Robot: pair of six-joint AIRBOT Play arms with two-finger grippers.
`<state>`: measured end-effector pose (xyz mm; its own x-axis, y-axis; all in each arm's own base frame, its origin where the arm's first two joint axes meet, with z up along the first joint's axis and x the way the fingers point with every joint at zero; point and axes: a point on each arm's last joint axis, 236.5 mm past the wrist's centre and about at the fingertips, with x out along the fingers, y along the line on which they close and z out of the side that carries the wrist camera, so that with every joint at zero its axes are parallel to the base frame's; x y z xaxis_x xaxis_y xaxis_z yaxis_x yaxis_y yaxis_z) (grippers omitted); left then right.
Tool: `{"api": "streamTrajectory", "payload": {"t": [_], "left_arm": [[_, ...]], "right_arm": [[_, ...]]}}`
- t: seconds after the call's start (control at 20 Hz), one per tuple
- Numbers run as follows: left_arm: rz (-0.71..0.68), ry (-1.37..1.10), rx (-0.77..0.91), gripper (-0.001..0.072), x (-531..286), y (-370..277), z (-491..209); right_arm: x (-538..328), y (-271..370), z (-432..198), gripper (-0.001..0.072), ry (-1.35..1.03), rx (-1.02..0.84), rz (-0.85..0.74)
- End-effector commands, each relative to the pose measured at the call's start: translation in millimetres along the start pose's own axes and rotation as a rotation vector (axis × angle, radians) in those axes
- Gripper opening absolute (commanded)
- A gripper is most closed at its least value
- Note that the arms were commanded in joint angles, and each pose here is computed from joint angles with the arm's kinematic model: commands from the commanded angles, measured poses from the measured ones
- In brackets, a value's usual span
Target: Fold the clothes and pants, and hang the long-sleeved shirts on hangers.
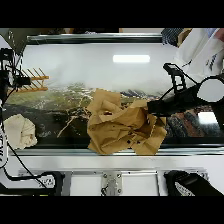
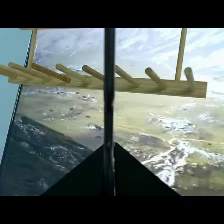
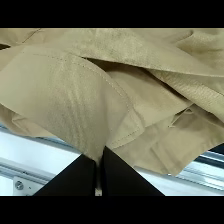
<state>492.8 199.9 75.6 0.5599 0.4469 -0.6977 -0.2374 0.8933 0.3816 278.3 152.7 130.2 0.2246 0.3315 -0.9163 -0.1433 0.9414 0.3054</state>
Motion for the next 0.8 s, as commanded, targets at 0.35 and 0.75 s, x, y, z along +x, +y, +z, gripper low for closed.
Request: {"api": "streamTrajectory", "payload": {"t": [0.35,0.75], "left_arm": [[-0.49,-0.282,0.285,0.0011,-164,-139,54],[-1.145,-0.387,0.865,0.0011,-301,-220,-36]], "right_arm": [[-17,7,12,0.0021,-0.058,-0.022,0.014],[-54,21,34,0.0021,-0.171,-0.047,0.041]]}}
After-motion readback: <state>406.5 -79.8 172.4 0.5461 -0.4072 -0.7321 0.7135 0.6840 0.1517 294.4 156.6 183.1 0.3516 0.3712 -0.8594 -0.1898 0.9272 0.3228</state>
